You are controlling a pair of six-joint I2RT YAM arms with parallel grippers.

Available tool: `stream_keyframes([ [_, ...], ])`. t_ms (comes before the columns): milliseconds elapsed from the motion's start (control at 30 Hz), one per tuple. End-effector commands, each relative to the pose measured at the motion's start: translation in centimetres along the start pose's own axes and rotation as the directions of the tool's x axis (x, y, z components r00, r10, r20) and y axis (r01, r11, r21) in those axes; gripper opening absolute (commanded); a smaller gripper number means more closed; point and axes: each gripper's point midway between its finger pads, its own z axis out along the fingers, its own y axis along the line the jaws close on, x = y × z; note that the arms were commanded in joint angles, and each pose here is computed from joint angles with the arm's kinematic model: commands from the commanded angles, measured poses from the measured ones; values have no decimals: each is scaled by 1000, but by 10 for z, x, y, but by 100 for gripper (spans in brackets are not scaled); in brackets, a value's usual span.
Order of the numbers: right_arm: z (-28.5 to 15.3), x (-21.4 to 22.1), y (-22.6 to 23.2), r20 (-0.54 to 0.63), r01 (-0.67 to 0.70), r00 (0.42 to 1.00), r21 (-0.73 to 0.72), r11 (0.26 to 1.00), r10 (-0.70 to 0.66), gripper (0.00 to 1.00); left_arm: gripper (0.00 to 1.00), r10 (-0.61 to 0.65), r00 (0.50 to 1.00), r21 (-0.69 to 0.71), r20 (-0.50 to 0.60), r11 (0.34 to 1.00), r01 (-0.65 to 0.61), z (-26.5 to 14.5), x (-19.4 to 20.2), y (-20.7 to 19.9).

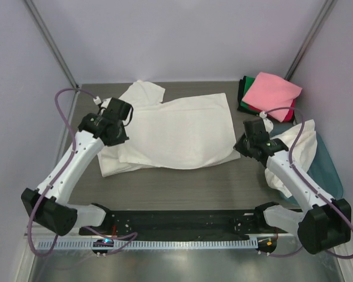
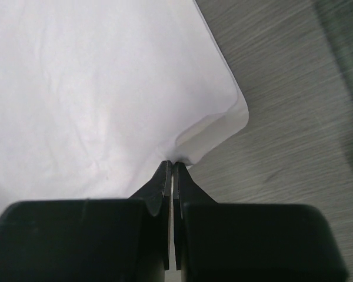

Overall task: Fold and stack the t-shirts
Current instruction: Fold the tshirt

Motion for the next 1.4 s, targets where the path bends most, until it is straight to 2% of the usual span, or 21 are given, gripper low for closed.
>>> stream_keyframes([
  [0,6,-29,22,69,32,997,-18,999,-30,1,0,76,995,30,62,996,-78,1,-37,-10],
  [167,19,-51,40,83,56,995,-6,998,-55,1,0,116,990,15,78,993,-117,20,-69,-22],
  [300,31,-66,46,89,60,994,10,998,-60,1,0,147,988,-1,46,989,-148,48,-85,-36],
  [533,57,-85,49,75,53,996,31,998,-55,1,0,171,985,-59,1,984,-170,87,-103,-35],
  [1000,124,-75,46,-23,65,998,90,994,-63,1,1,278,958,-199,-68,937,-286,155,-133,-45],
  [1067,128,-80,49,-19,53,998,89,995,-51,1,8,293,952,-199,-88,931,-305,167,-133,-48],
  [1100,135,-78,47,-32,51,998,99,994,-48,1,24,294,951,-200,-96,930,-308,178,-136,-52],
  [1133,135,-86,53,-19,43,999,87,995,-42,1,47,282,953,-203,-109,933,-299,183,-136,-51],
  [1167,138,-88,52,-35,40,999,93,995,-37,9,64,264,959,-205,-108,938,-281,186,-141,-52],
  [1200,139,-89,52,-48,49,998,97,994,-44,45,74,249,955,-223,-160,933,-281,186,-133,-46],
  [1233,143,-100,58,-47,49,998,100,994,-44,61,86,207,966,-221,-155,946,-238,186,-141,-42],
  [1300,136,-101,48,-87,77,994,153,985,-65,73,90,138,976,-224,-166,959,-174,177,-138,-36],
  [1333,132,-101,44,-89,82,994,157,984,-69,73,90,104,988,-210,-113,970,-126,152,-150,-29],
  [1367,120,-107,46,-62,78,996,144,987,-70,74,91,89,983,-229,-160,965,-125,155,-128,-19],
])
